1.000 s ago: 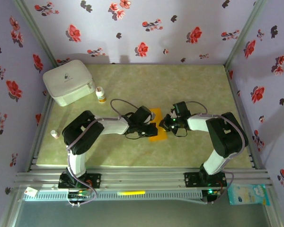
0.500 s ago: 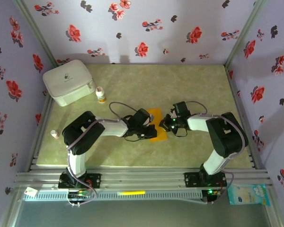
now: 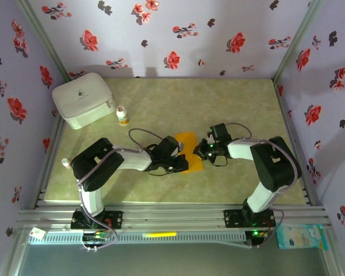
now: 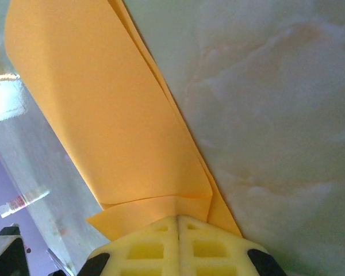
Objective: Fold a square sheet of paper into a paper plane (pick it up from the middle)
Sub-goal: Fold the triangle a second time at the center of the table.
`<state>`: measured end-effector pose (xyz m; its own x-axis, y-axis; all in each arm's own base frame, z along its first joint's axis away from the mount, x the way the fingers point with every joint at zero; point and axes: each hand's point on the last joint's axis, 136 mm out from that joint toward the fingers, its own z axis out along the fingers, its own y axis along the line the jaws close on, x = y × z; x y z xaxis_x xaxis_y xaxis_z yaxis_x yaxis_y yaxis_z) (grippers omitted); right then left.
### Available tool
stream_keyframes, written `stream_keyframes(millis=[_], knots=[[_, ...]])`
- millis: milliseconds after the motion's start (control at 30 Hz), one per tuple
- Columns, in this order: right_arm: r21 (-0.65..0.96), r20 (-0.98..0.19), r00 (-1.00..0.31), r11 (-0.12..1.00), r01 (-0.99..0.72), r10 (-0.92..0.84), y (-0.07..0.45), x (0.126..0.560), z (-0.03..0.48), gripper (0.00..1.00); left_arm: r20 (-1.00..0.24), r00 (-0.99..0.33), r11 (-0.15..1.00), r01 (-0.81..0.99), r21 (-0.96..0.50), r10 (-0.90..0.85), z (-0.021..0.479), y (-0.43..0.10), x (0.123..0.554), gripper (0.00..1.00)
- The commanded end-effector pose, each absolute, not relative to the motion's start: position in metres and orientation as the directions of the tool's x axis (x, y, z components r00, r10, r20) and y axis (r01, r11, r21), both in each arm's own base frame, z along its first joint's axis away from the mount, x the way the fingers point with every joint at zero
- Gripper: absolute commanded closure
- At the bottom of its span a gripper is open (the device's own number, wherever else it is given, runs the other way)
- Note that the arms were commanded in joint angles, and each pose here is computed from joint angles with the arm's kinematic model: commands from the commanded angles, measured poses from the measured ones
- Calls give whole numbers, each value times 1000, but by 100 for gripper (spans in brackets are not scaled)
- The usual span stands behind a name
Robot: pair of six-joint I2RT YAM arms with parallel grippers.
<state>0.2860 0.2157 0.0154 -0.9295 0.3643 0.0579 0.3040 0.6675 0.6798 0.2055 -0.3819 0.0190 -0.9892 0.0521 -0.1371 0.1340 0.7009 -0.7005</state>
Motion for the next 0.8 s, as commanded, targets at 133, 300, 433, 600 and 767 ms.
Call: stream_keyframes(millis=[133, 300, 433, 600, 767], knots=[[542, 106, -907, 741, 397, 408, 189, 267, -18, 100, -71, -995, 736, 100, -670, 71, 13, -370, 185, 98], [536, 108, -907, 745, 397, 406, 189, 265, -19, 100, -51, -995, 745, 95, -661, 82, 12, -369, 182, 99], [534, 106, -908, 747, 396, 406, 188, 264, -19, 100, -57, -996, 734, 86, -673, 65, 20, -368, 182, 98], [545, 103, -908, 741, 392, 405, 189, 266, -16, 100, -160, -986, 645, 156, -748, 53, 64, -387, 198, 97], [551, 99, -909, 739, 389, 404, 190, 266, -13, 100, -231, -973, 586, 177, -791, -18, 93, -392, 231, 97]])
